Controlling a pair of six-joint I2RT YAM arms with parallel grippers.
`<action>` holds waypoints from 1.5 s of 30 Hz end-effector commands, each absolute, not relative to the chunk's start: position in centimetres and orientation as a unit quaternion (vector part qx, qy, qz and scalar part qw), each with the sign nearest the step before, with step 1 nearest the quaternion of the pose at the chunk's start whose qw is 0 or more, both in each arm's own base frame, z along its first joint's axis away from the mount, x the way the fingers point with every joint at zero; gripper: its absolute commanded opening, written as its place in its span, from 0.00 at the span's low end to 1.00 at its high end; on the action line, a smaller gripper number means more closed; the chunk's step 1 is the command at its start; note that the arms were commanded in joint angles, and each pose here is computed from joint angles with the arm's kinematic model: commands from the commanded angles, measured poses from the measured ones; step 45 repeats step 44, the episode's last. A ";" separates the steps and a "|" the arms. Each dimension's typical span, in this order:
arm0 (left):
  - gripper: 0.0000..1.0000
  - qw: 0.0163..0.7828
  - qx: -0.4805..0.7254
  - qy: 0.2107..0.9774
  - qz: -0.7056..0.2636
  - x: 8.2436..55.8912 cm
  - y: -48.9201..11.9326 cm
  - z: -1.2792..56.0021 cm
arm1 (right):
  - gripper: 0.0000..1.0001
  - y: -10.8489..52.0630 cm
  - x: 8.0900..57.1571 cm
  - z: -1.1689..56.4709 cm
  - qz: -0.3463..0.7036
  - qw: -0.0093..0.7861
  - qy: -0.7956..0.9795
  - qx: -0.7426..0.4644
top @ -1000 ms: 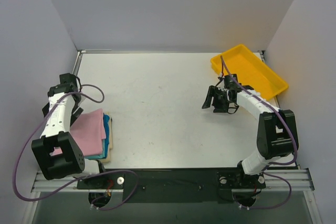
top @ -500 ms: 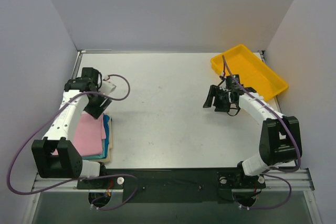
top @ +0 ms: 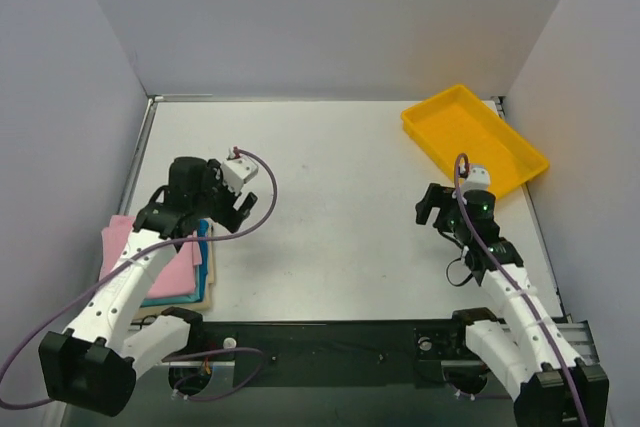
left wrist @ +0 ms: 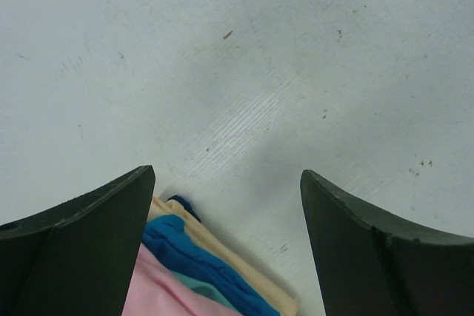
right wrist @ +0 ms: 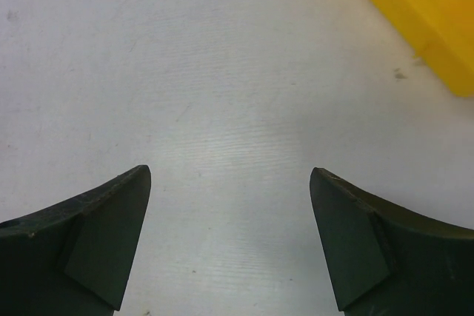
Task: Fold and stack the t-shirts
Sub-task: Put the neatly folded tshirt into the corner of the board with the left arm
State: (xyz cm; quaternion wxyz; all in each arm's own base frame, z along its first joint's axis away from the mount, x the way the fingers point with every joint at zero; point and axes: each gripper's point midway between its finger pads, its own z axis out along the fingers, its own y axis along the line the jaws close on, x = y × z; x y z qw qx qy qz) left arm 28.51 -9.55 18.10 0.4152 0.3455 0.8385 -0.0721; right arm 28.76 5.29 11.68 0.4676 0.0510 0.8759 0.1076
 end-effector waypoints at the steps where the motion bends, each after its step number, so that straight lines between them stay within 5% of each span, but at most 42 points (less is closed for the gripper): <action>1: 0.90 0.533 0.275 0.800 -0.035 31.2 -10.5 20.3 | 0.84 0.5 28.7 13.3 0.008 0.568 0.817 0.097; 5: 0.91 0.540 0.186 0.821 0.010 31.0 -7.8 18.4 | 0.84 -2.1 27.3 12.2 -0.043 0.605 0.784 0.131; 17: 0.91 0.528 0.204 0.825 -0.002 28.0 -7.1 12.4 | 0.86 -3.5 25.7 9.2 -0.064 0.636 0.752 0.160; 45: 0.88 0.559 0.159 0.813 -0.006 28.1 -6.5 11.6 | 0.86 -4.0 25.7 8.9 -0.066 0.634 0.749 0.183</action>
